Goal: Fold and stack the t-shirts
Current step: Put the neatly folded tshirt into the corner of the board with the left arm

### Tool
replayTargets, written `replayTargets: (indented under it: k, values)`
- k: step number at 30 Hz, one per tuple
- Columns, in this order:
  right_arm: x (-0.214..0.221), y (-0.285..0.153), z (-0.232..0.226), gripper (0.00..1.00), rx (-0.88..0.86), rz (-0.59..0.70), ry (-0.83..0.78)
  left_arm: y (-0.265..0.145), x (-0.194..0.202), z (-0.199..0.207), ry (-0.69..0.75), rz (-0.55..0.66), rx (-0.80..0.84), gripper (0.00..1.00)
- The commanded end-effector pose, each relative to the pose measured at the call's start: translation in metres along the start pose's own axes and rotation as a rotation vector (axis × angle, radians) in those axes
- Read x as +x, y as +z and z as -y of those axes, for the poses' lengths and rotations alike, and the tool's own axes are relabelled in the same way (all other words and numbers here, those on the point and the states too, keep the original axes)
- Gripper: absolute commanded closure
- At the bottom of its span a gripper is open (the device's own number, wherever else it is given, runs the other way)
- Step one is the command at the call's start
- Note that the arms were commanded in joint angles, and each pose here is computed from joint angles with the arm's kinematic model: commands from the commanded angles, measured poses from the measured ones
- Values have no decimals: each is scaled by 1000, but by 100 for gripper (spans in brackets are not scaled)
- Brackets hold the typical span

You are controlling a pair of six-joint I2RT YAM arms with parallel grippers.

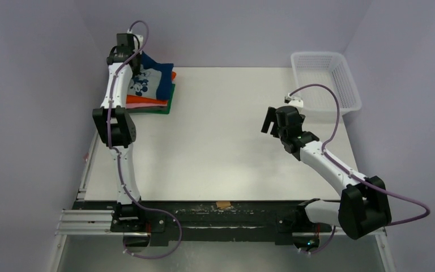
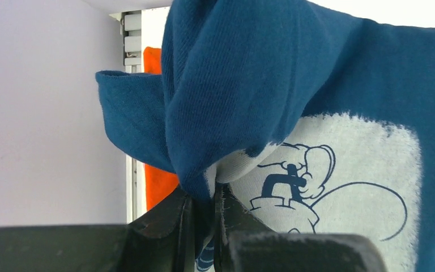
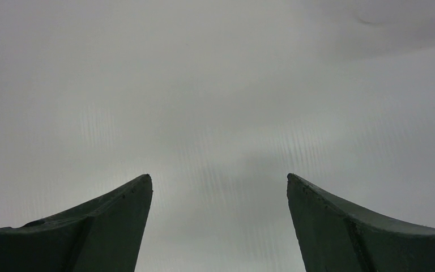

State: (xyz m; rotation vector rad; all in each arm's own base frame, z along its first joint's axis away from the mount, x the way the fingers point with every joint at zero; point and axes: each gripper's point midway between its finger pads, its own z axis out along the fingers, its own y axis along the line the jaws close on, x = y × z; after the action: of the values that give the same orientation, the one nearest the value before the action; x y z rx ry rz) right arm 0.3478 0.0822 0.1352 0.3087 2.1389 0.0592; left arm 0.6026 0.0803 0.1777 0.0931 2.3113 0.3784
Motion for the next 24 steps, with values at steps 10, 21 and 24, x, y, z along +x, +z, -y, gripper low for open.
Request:
replayTargets:
  k: [10, 21, 24]
  values:
    - [-23, 4, 5, 14, 71, 47, -13, 2, -25, -48, -126, 116, -73, 82]
    - [-22, 6, 7, 14, 85, 45, -13, -47, -63, -60, -294, 266, -84, 0]
    - [-21, 7, 6, 14, 84, 40, -15, -50, -84, -38, -334, 364, 59, 0]
